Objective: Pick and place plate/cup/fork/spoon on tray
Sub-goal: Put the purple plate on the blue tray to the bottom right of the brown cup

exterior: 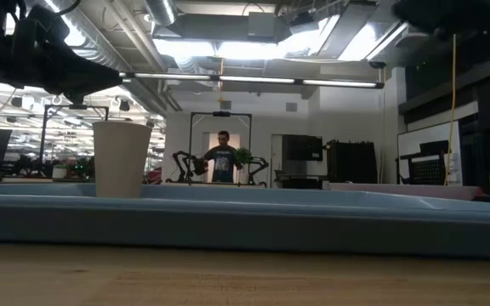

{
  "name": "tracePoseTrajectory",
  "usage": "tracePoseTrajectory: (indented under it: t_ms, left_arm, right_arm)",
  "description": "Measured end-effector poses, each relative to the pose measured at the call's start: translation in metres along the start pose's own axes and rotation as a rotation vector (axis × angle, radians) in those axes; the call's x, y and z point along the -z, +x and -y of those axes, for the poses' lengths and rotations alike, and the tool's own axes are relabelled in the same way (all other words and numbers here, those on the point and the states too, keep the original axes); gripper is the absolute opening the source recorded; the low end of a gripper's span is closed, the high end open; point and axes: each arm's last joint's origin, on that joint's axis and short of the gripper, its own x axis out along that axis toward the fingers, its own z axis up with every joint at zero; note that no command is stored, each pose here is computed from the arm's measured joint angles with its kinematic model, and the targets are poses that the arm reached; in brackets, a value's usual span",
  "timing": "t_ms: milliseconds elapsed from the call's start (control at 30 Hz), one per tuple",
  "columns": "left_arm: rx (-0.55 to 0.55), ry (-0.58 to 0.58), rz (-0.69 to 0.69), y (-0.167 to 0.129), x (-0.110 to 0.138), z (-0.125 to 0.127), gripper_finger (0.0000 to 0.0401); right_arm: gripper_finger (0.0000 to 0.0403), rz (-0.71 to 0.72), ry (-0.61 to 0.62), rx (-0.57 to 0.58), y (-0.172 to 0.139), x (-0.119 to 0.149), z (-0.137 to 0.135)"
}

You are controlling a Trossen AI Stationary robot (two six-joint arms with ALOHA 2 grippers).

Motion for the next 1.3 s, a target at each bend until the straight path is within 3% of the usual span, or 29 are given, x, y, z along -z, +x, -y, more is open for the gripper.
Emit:
tracePoseTrajectory:
  t_ms: [200, 267, 367, 667, 900, 1133, 1300]
  left_arm:
    - [0.000, 0.000, 0.000, 0.000, 0.000, 0.000, 0.0101]
    - [0.000, 0.000, 0.000, 0.000, 0.000, 0.000, 0.0101]
    - [0.000, 0.000, 0.000, 0.000, 0.000, 0.000, 0.0101]
    - [0.000, 0.000, -0.001, 0.000, 0.000, 0.000, 0.0101]
    - [0.000, 0.000, -0.001, 0.000, 0.000, 0.000, 0.0101]
    - [0.000, 0.000, -0.001, 0.000, 0.000, 0.000, 0.0101]
    - [0.000, 0.000, -0.001, 0.000, 0.000, 0.000, 0.0101]
  right_arm:
    - [0.0117, -0.553, 0.027, -0.075, 0.025, -0.004, -0.014]
    - [0.0117, -0.726, 0.094, -0.087, 0.027, -0.005, -0.016]
    - [0.0117, -0.878, 0.213, -0.042, 0.033, -0.007, -0.020]
    - [0.0117, -1.054, 0.180, 0.011, 0.036, 0.022, -0.032]
    - [0.0117, -1.199, 0.342, 0.123, 0.021, 0.059, -0.039]
    - [0.0117, -1.293, 0.393, 0.069, 0.012, 0.073, -0.042]
    - [0.0117, -1.278, 0.322, 0.004, 0.013, 0.072, -0.043]
